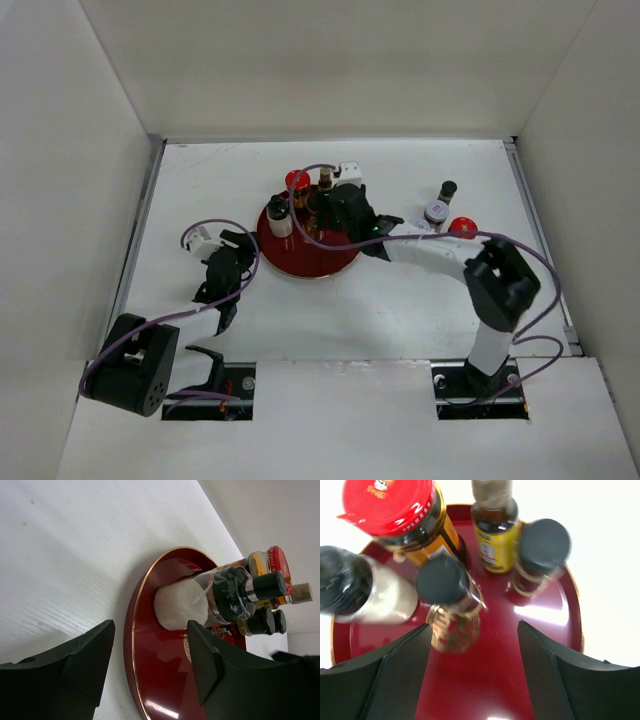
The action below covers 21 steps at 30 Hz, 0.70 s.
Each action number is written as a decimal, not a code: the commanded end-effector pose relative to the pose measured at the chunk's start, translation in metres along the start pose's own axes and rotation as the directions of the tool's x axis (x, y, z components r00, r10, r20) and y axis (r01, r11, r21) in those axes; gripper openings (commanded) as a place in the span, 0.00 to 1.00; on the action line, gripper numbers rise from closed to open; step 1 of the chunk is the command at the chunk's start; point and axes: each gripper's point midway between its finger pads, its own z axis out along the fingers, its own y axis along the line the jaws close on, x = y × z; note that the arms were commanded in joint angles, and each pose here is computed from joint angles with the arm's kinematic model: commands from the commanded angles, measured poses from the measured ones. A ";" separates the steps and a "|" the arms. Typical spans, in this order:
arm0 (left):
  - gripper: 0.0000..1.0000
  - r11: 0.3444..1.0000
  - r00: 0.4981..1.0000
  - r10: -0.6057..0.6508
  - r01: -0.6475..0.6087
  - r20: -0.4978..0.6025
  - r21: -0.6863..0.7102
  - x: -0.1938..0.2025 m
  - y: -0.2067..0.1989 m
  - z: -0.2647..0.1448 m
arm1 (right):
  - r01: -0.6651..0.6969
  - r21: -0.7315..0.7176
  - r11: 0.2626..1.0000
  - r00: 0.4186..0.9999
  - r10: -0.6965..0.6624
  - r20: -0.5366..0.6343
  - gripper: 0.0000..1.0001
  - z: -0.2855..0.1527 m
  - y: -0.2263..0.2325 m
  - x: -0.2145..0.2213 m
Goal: Organize the condiment bottles
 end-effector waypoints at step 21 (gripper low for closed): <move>0.58 0.997 0.999 -0.029 0.027 0.023 0.074 -0.009 -0.029 0.007 | -0.312 0.677 0.666 0.934 0.084 0.347 0.96 -0.186 -0.293 -0.024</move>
